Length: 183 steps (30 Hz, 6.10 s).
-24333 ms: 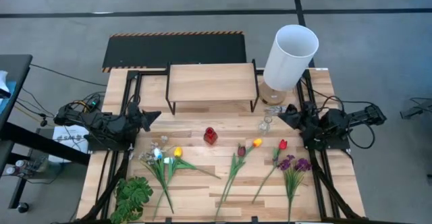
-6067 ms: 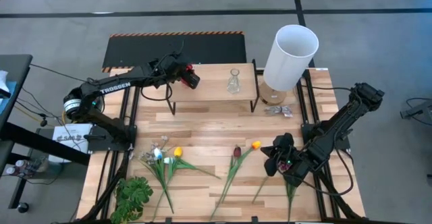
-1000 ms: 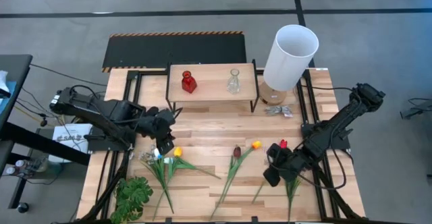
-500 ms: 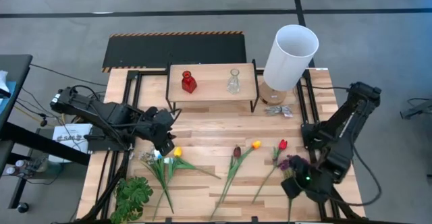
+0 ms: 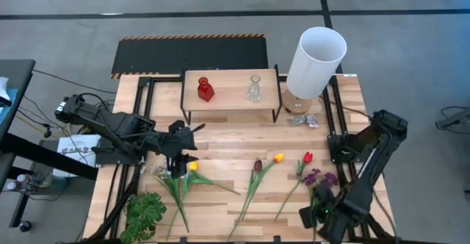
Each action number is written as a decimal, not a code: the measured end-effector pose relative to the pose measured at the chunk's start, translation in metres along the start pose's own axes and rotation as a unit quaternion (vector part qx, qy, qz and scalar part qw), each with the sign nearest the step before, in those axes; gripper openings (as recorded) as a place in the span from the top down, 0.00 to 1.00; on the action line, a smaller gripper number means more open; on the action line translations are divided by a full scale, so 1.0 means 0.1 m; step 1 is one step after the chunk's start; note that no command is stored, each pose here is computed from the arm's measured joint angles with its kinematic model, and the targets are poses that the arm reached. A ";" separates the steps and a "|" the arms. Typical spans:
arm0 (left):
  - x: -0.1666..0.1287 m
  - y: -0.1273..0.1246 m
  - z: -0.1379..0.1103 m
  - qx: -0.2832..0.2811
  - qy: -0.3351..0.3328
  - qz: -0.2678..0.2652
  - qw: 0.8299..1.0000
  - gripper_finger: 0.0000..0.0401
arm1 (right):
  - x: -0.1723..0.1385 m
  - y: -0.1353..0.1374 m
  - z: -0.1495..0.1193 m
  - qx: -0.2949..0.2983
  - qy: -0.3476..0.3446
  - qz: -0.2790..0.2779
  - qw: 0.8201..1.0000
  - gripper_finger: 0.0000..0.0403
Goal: Pick and place flowers into a vace then onto a shelf
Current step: Put the violet flowers into the red vase on the shelf
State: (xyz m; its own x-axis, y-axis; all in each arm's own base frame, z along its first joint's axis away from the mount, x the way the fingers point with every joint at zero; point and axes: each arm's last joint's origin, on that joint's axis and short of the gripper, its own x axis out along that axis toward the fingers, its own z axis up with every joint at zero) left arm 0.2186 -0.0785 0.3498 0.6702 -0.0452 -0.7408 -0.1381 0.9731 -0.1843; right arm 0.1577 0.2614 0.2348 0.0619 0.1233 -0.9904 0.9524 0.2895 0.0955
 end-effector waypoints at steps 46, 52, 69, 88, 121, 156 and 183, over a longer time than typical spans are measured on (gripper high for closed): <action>-0.02 -0.12 -0.01 0.011 -0.014 -0.032 0.999 0.60 | 0.95 0.15 -0.09 0.003 -0.075 -0.130 0.989 0.59; -0.02 -0.12 -0.01 0.011 -0.014 -0.032 0.999 0.60 | 1.03 0.10 -0.06 0.003 -0.064 -0.120 0.991 0.62; -0.02 -0.12 -0.01 0.012 -0.013 -0.034 0.999 0.60 | 0.96 0.15 -0.01 -0.017 -0.082 -0.090 0.992 0.98; -0.02 -0.12 -0.01 0.032 -0.017 -0.026 0.999 0.60 | -0.29 0.48 -0.25 -0.065 -0.148 -0.058 0.985 0.99; 0.84 0.00 -0.28 -0.118 -0.426 -0.235 0.866 0.60 | -1.03 1.36 0.39 -0.203 -0.553 0.185 0.787 1.00; 0.73 -0.14 -0.01 -0.035 -0.455 -0.285 0.843 0.59 | -1.16 1.90 0.84 -0.267 -0.504 0.224 0.790 1.00; 0.74 -0.12 -0.01 -0.042 -0.456 -0.265 0.849 0.90 | -1.16 1.94 0.93 -0.267 -0.481 0.233 0.802 0.90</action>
State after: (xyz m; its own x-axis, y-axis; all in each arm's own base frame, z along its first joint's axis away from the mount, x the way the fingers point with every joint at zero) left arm 0.2692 -0.0939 0.2964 0.9351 -0.2400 0.2608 0.3322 0.8498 -0.4092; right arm 0.3633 0.2147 0.3588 0.8206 -0.3783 -0.4285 0.5105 0.8222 0.2517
